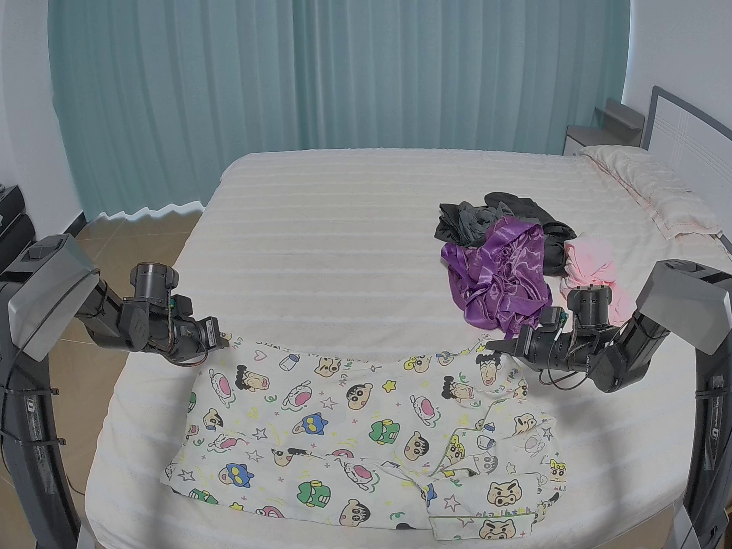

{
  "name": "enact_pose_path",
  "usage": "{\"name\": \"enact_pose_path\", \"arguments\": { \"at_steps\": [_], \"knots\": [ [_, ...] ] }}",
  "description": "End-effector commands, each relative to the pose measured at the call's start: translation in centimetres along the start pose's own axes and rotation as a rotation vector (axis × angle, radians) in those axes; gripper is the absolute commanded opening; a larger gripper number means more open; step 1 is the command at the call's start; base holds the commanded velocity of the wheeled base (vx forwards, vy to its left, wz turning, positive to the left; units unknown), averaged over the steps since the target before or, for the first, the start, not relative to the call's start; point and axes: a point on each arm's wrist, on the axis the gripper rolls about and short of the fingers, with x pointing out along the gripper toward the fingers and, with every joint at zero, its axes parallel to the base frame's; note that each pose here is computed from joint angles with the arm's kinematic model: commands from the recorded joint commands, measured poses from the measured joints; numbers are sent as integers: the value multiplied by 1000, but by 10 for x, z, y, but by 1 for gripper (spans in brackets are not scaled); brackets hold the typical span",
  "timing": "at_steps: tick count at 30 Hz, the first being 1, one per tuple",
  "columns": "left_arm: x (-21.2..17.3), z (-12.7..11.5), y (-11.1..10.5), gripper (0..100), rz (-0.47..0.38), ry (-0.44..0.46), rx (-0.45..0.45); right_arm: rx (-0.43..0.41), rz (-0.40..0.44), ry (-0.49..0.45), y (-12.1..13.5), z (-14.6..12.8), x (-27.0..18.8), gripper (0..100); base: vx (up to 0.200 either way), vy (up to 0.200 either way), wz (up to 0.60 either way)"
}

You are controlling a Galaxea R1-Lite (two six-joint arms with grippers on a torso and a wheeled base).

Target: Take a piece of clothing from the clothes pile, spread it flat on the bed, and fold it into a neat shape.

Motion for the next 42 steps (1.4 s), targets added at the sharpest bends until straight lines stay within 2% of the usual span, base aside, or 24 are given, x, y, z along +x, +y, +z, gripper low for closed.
{"name": "enact_pose_path", "arguments": {
  "at_steps": [1, 11, 12, 17, 26, 30, 31, 34, 42],
  "knots": [
    [-19, 2, -4, 0, -5, -22, 3, -6, 26, -3, 11, 4, -16, 0, 0, 0, 0],
    [-33, 0, 3, 0, 13, -27, -6, 6, 72, 41, 20, -4, -37, 0, 0, 0, 0],
    [-38, -7, 6, 0, 22, -9, 9, 9, 99, 64, 25, -9, -45, 0, 0, 0, 0],
    [-42, -25, 11, 0, 30, 41, 41, 7, 111, 97, 28, -19, -55, 0, 0, 0, 0],
    [-60, -45, 11, 0, -3, 72, 76, -7, 133, 173, 27, -46, -72, 0, 0, 0, 0],
    [-63, -50, 13, 0, 1, 85, 96, -13, 132, 187, 28, -52, -77, 0, 0, 0, 0],
    [-65, -60, 16, 0, 5, 114, 132, -18, 119, 219, 26, -65, -81, 0, 0, 0, 0],
    [-63, -68, 18, 0, 7, 142, 156, -24, 110, 247, 22, -75, -83, 0, 0, 0, 0],
    [-56, -82, 22, 0, 12, 199, 141, 6, 99, 298, 23, -91, -86, 0, 0, 0, 0]
  ]
}}
